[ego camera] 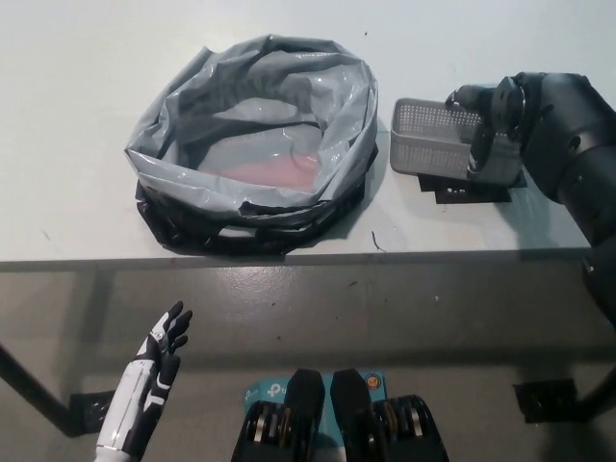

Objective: Use the right hand to pick up a small rectangular container and put it into a plastic bag and lift the bag

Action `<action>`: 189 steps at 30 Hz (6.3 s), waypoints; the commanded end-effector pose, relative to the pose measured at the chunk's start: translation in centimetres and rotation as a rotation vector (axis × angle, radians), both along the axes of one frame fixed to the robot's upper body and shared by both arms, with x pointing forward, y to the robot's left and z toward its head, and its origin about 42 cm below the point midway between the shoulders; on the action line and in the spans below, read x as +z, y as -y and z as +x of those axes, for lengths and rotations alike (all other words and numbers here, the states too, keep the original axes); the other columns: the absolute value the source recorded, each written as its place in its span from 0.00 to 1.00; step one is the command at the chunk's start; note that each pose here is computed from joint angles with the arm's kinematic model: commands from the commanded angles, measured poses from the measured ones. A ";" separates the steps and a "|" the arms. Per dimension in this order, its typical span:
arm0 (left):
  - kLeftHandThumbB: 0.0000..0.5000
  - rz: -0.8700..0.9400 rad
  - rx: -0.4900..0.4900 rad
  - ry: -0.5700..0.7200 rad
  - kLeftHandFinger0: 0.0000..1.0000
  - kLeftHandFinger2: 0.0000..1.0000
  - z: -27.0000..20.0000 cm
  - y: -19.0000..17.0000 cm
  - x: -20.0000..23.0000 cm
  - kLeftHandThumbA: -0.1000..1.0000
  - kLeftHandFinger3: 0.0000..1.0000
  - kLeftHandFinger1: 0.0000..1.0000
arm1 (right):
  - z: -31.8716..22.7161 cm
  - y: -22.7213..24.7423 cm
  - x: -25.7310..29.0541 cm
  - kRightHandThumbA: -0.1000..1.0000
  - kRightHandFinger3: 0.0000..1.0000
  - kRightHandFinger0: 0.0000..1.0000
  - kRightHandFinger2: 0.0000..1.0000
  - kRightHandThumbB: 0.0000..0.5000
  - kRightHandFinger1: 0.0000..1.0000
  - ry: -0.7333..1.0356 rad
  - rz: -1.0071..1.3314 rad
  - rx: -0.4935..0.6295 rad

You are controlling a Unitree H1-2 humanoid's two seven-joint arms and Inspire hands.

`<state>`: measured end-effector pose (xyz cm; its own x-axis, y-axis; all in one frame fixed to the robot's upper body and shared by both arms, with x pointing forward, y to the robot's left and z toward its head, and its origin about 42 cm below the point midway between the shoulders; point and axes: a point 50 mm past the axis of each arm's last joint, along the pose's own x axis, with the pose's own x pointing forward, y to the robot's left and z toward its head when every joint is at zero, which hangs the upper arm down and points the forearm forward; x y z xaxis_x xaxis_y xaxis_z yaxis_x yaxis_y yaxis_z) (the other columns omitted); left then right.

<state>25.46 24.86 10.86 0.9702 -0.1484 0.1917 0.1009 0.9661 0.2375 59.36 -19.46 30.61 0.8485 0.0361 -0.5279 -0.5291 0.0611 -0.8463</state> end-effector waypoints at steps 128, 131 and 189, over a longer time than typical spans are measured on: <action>0.50 0.065 -0.096 0.079 1.00 1.00 2.2 -0.2 2.9 0.92 1.00 1.00 | -2.9 -17.1 8.4 0.88 1.00 1.00 1.00 1.00 1.00 0.550 0.190 0.634; 0.49 0.064 -0.097 0.082 1.00 1.00 2.3 -0.3 2.9 0.92 1.00 1.00 | -2.9 -17.1 9.1 0.90 1.00 1.00 1.00 1.00 1.00 0.569 0.189 0.644; 0.50 0.064 -0.083 0.054 1.00 1.00 0.8 -0.1 1.9 0.93 1.00 1.00 | 0.1 -6.9 2.6 0.96 1.00 1.00 1.00 1.00 1.00 0.398 0.464 0.074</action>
<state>26.35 25.12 11.59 0.9583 -0.2240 0.1772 0.1664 0.9421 0.2912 58.95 -12.72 30.61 0.9539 0.2788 -0.1111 -0.2121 0.3640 -0.9070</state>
